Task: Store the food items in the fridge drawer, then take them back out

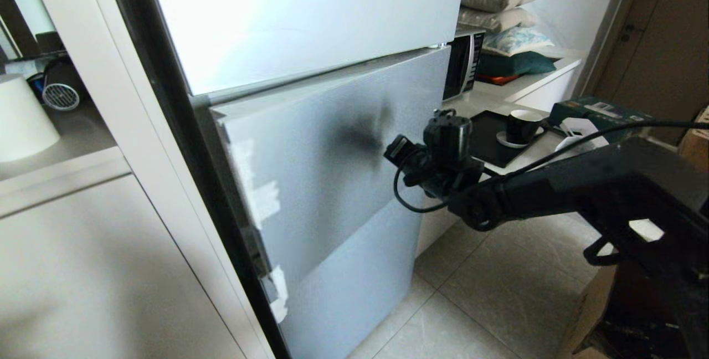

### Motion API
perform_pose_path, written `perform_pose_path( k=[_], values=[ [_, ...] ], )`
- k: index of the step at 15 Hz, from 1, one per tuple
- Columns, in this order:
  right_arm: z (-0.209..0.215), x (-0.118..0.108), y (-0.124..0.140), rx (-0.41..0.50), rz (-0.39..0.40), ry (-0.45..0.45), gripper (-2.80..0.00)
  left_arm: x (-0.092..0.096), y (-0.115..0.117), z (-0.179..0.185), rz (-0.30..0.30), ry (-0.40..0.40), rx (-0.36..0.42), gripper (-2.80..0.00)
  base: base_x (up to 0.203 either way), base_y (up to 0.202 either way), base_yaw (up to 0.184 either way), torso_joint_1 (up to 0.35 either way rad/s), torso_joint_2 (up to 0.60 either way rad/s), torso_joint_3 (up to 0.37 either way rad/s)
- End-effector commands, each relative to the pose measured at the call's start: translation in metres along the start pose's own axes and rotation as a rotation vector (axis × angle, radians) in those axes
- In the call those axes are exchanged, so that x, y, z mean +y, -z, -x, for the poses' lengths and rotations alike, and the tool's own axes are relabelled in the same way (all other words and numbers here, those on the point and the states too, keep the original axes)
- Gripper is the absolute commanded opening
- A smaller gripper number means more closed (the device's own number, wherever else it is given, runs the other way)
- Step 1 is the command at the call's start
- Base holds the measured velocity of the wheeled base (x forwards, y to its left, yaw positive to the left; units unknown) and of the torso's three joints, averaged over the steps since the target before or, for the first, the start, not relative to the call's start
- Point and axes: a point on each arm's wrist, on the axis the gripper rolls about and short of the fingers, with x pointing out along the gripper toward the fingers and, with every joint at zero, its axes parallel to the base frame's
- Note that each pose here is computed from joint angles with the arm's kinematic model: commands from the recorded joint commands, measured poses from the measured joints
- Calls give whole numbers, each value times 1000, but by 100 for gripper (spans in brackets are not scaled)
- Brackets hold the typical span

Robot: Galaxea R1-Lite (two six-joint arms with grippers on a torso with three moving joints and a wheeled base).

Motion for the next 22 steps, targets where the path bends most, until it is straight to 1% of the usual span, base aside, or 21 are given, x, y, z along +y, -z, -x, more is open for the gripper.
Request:
perform_pose_path(
  k=[1, 2, 4, 7, 8, 9, 10, 11, 13, 15, 18, 19, 20, 22],
  values=[
    [-2, -8, 9, 18, -2, 20, -280, 0, 0, 0, 0, 0, 0, -280, 0, 0, 0, 0, 0, 0],
    [7, -6, 5, 23, 0, 26, -280, 0, 0, 0, 0, 0, 0, -280, 0, 0, 0, 0, 0, 0],
    [39, 10, -16, 12, 7, 9, -280, 0, 0, 0, 0, 0, 0, -280, 0, 0, 0, 0, 0, 0],
    [110, 41, -51, -22, 38, -43, -280, 0, 0, 0, 0, 0, 0, -280, 0, 0, 0, 0, 0, 0],
    [137, 48, -61, -36, 50, -58, -280, 0, 0, 0, 0, 0, 0, -280, 0, 0, 0, 0, 0, 0],
    [168, 49, -68, -46, 71, -60, -280, 0, 0, 0, 0, 0, 0, -280, 0, 0, 0, 0, 0, 0],
    [198, 43, -69, -49, 102, -36, -280, 0, 0, 0, 0, 0, 0, -280, 0, 0, 0, 0, 0, 0],
    [222, 33, -65, -50, 138, 10, -280, 0, 0, 0, 0, 0, 0, -280, 0, 0, 0, 0, 0, 0],
    [262, 7, -51, -77, 201, 156, -280, 0, 0, 0, 0, 0, 0, -280, 0, 0, 0, 0, 0, 0],
    [292, -12, -42, -129, 235, 252, -280, 0, 0, 0, 0, 0, 0, -280, 0, 0, 0, 0, 0, 0],
    [334, -22, -41, -210, 325, 258, -280, 0, 0, 0, 0, 0, 0, -280, 0, 0, 0, 0, 0, 0],
    [346, -28, -40, -222, 368, 270, -280, 0, 0, 0, 0, 0, 0, -280, 0, 0, 0, 0, 0, 0],
    [357, -34, -41, -242, 388, 278, -280, 0, 0, 0, 0, 0, 0, -280, 0, 0, 0, 0, 0, 0],
    [394, -51, -40, -257, 434, 240, -280, 0, 0, 0, 0, 0, 0, -280, 0, 0, 0, 0, 0, 0]
  ],
)
